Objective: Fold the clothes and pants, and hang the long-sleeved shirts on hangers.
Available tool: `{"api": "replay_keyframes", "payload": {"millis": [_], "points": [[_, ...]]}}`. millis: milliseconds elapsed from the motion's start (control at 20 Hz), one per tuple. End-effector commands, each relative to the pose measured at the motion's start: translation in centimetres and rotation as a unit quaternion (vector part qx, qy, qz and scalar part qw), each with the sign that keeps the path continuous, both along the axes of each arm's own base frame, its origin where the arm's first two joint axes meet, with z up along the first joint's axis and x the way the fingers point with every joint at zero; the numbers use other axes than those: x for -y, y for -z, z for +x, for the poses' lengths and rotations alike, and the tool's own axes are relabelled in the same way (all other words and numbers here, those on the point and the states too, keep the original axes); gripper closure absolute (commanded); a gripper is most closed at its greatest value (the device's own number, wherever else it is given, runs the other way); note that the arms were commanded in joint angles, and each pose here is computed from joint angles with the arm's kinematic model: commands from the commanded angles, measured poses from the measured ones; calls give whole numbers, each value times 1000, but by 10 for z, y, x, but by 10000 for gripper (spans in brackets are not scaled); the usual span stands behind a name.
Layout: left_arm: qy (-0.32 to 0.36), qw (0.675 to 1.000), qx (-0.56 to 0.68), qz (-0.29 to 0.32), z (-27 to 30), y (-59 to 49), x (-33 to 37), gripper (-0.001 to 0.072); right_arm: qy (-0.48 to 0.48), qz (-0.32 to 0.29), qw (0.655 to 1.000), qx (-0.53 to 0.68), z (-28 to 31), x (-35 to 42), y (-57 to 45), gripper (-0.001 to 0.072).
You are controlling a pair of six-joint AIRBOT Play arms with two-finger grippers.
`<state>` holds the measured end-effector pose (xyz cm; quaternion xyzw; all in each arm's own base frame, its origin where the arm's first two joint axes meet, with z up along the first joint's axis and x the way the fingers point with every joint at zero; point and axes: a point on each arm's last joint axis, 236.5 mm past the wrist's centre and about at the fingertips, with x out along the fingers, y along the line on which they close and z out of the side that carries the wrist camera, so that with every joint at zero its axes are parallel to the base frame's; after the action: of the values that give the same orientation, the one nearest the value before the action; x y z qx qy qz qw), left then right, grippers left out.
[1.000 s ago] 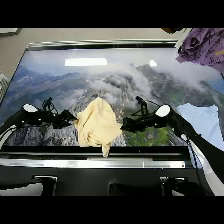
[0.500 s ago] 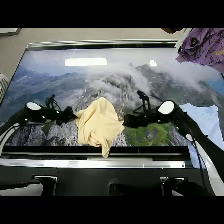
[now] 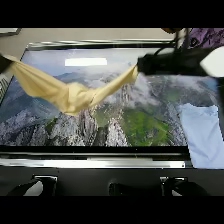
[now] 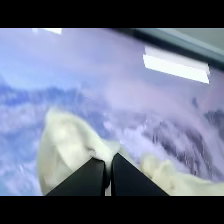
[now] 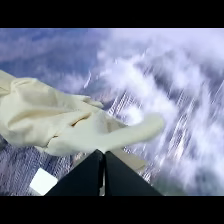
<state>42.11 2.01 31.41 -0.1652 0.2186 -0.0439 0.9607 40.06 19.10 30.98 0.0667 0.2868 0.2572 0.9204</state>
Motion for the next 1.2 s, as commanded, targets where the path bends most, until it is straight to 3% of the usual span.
{"api": "replay_keyframes", "payload": {"millis": [0, 250, 400, 550, 750, 950, 1150], "points": [[-55, 984, 146, 82, -81, -131, -10, 696, 55, -22, 989, 133, -39, 48, -110, 688], [-196, 954, 207, 92, -194, -179, -42, 696, 131, -41, 965, 225, -116, 112, -173, 688], [-232, 951, 186, 91, -214, -170, -54, 696, 173, -42, 957, 230, -123, 134, -179, 688], [-217, 970, 70, 86, -177, -109, -61, 696, 171, -71, 968, 171, -86, 126, -138, 688], [-138, 982, -108, 68, -89, 18, -59, 696, 158, -111, 981, 0, -3, 94, -15, 687], [-111, 960, -259, 8, -12, 183, -67, 694, 116, -122, 974, -154, 64, 47, 134, 687], [-94, 919, -376, -71, 23, 331, -53, 693, 91, -128, 950, -269, 96, 18, 264, 686]]}}
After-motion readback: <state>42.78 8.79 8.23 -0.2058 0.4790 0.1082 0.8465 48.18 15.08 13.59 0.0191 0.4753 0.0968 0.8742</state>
